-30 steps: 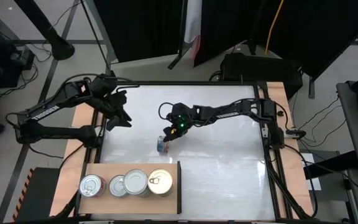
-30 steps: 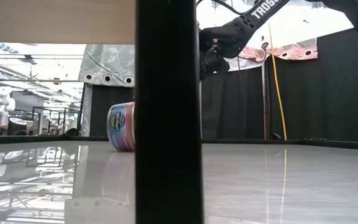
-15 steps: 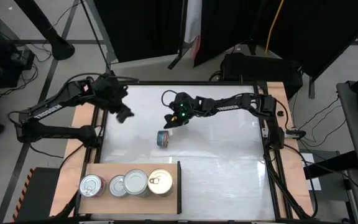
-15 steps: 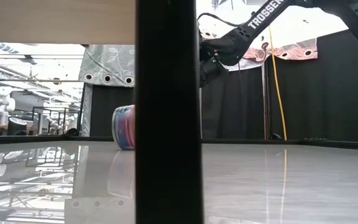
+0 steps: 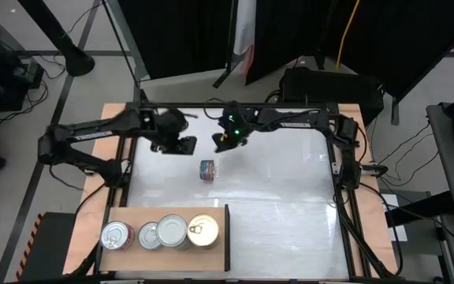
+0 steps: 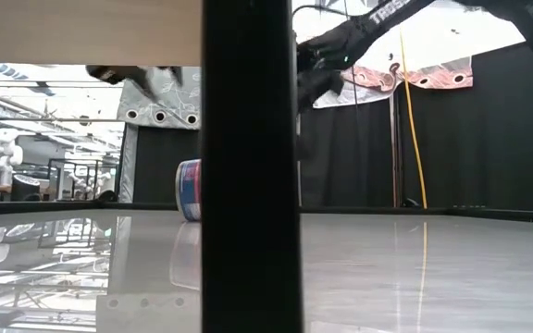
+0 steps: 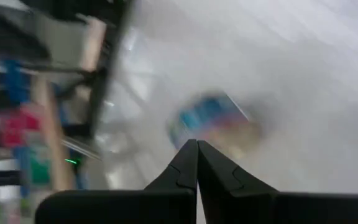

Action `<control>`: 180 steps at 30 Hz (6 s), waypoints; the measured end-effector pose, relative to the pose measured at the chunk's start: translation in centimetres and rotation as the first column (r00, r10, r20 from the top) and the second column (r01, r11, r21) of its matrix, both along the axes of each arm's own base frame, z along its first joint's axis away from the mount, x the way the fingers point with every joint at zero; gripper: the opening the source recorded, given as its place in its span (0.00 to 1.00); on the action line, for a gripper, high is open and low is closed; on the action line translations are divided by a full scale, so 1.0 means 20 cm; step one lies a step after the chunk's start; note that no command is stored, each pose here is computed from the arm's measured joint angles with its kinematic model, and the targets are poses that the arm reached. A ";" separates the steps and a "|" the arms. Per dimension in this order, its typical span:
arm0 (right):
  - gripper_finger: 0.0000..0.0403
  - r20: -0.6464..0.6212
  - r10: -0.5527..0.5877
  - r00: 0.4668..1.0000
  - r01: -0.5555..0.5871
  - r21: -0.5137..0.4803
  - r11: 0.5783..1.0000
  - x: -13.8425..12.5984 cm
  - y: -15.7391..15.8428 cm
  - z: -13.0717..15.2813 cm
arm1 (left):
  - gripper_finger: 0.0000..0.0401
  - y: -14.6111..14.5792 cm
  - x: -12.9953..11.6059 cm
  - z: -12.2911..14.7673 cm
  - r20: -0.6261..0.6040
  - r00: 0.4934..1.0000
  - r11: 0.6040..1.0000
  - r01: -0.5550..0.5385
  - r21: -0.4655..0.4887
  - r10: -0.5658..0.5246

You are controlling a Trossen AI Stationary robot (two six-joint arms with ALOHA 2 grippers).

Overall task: Stack canned seafood by type on shelf
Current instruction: Stack the blue pink tuna can on top of the other blue pink tuna cans on the shelf, then return to Home Position

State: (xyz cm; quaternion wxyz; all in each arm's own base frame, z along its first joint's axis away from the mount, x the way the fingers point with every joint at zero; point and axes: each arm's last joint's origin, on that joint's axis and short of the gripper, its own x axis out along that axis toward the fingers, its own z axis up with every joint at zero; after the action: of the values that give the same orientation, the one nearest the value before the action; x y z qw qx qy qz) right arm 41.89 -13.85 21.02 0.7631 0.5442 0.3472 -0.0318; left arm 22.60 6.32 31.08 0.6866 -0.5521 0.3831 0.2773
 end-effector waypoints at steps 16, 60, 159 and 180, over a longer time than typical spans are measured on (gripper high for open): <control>0.00 -0.480 0.002 0.877 -0.170 -0.306 0.937 -0.57 0.02 0.36 | 0.97 -0.10 0.36 -0.36 -0.190 0.981 0.997 -0.018 0.080 0.033; 0.00 0.441 0.077 0.894 0.270 -0.669 0.693 -1.16 0.51 1.27 | 0.49 -0.18 0.00 0.89 0.818 0.547 0.971 0.231 0.056 -0.177; 0.00 0.360 -0.099 0.928 0.293 -0.539 0.789 -0.84 0.86 1.11 | 0.89 -0.79 0.28 0.53 0.442 0.284 0.484 0.753 0.446 -0.851; 0.00 0.524 0.278 0.805 0.298 -0.762 0.575 -0.81 0.85 1.25 | 0.21 -0.46 -0.11 1.20 -0.079 0.596 0.093 0.252 0.963 -0.799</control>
State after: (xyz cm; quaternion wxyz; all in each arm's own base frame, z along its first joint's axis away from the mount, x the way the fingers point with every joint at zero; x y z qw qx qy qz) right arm 25.71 3.18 45.96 0.9929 0.1124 0.0323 -0.0210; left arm 20.37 -2.93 54.98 0.9854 0.0744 0.1524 0.0135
